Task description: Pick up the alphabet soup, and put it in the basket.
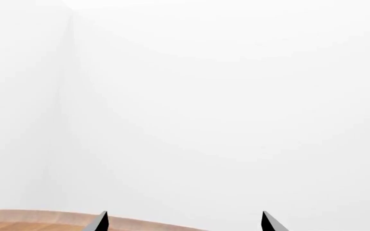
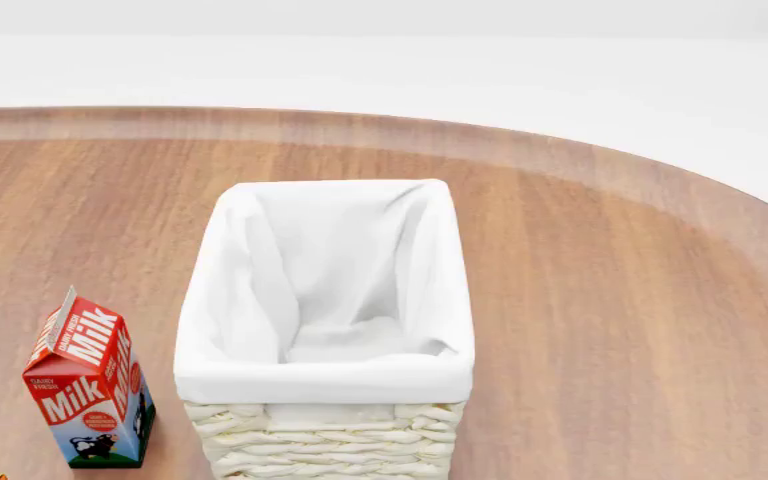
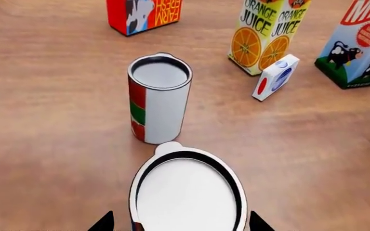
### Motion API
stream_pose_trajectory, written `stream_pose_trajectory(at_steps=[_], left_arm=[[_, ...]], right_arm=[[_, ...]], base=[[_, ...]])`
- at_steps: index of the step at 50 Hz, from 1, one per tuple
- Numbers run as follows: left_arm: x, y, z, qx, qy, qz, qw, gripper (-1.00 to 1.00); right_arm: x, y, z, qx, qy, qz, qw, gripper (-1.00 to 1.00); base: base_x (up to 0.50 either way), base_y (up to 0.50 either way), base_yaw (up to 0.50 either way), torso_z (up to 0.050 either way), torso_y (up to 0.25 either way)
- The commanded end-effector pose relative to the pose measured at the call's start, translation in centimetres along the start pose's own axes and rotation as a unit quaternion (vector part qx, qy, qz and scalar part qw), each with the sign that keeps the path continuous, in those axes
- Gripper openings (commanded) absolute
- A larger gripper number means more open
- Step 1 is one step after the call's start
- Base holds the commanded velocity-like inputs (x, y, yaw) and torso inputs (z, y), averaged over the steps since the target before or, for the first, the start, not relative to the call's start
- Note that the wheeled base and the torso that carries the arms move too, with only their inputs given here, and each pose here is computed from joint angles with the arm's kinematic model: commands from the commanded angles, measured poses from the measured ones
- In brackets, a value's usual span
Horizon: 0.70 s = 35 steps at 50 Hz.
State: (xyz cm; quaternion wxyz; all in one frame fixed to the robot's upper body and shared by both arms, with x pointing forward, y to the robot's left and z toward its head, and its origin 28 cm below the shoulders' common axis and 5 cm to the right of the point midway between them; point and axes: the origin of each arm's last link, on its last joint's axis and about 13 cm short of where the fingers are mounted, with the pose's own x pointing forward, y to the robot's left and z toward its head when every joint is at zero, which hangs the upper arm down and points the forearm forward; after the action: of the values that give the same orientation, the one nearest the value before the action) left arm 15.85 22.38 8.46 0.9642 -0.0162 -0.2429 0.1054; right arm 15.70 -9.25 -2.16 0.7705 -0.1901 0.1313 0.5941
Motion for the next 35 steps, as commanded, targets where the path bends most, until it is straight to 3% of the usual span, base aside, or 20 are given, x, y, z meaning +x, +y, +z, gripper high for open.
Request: stream_pose_trajectory(at_steps=[1,4,5,17,23,35], left_arm=[[0.0,0.0,0.0,0.0,0.0,0.0,1.0,1.0],[0.0,0.0,0.0,0.001,0.0,0.001,1.0,1.0],[0.0,0.0,0.0,0.001,0.0,0.001,1.0,1.0],[0.0,0.0,0.1,0.001,0.0,0.0,1.0,1.0],[0.0,0.0,0.0,0.001,-0.001,0.001,1.0,1.0],[0.0,0.0,0.0,0.001,-0.002,0.001,1.0,1.0]], right_arm=[[0.1,-0.3,-0.2,0.002,0.007,-0.003,1.0,1.0],[0.4,-0.7,-0.4,0.011,0.011,-0.009,1.0,1.0],[0.5,-0.8,-0.4,0.012,0.007,-0.015,1.0,-1.0],[1.0,-0.5,-0.4,0.002,0.006,-0.027,1.0,-1.0],[0.8,-0.7,0.7,0.01,-0.034,-0.072,0.997,-1.0],[-1.8,-0.2,3.9,-0.003,-0.107,-0.113,0.988,-1.0]], base=[[0.0,0.0,0.0,0.0,0.0],[0.0,0.0,0.0,0.0,0.0],[0.0,0.0,0.0,0.0,0.0],[0.0,0.0,0.0,0.0,0.0],[0.0,0.0,0.0,0.0,0.0],[0.0,0.0,0.0,0.0,0.0]])
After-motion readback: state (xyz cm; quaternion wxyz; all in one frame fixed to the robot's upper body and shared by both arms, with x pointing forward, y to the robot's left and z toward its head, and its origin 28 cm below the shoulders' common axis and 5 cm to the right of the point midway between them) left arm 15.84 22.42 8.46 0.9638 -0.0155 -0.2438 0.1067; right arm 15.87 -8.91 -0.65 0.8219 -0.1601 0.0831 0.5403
